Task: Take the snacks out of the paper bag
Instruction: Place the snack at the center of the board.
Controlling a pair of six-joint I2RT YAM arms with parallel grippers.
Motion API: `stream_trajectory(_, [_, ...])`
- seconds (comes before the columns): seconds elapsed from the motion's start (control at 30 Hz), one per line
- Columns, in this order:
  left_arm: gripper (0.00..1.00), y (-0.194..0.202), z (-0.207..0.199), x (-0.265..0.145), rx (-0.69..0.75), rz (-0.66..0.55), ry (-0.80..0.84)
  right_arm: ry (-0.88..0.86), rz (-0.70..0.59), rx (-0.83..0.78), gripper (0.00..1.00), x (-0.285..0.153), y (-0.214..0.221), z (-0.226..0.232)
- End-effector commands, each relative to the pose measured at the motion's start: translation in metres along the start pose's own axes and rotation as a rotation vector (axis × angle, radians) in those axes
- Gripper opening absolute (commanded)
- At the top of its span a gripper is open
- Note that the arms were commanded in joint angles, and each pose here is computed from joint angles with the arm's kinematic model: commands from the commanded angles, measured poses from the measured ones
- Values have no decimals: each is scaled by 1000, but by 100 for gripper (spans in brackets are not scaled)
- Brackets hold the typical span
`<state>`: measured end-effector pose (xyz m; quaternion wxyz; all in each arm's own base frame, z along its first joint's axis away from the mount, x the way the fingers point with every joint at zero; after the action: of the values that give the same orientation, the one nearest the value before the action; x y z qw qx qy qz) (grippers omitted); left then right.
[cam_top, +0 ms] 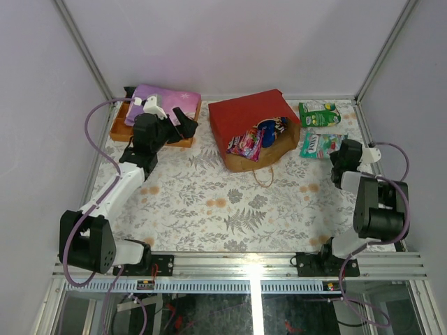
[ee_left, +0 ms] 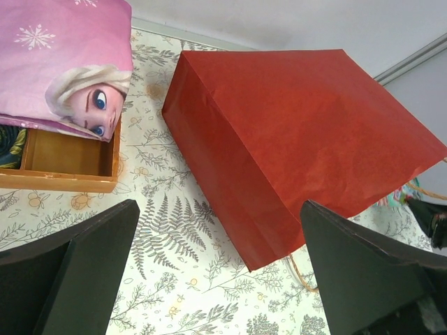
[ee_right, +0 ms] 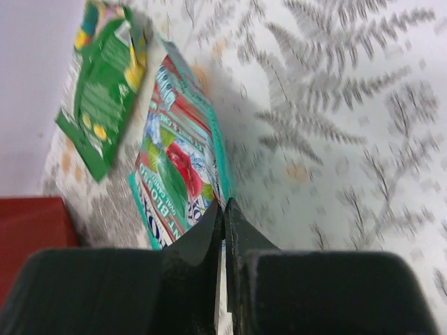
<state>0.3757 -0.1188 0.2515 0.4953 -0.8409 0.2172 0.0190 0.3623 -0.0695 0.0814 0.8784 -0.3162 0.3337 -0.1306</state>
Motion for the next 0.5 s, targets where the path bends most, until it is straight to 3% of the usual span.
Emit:
stream_trajectory(0.0, [100, -16, -5, 2, 27, -36, 28, -37, -68, 74, 0, 34, -30, 19])
stream_trajectory(0.23, [100, -15, -4, 3, 33, -34, 24, -75, -30, 22, 0, 77, -37, 38])
stream_trajectory(0.33, [100, -12, -3, 6, 34, -20, 28, -105, -1, 12, 6, 91, -41, 51])
stream_trajectory(0.4, [100, -12, -2, 8, 34, -15, 27, -138, 42, 4, 25, 101, -40, 61])
stream_trajectory(0.47, [100, -10, -2, 9, 37, -7, 24, -172, 77, 4, 67, 104, -40, 70])
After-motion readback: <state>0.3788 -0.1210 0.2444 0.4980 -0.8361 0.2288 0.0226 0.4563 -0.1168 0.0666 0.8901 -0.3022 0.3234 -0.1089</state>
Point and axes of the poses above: each gripper's point midway between its finger pads, its own x axis out along the fingers, its own z axis along the line the jaws close on, y = z × x, the point moved 4 cm from there along -x, back along the fingers
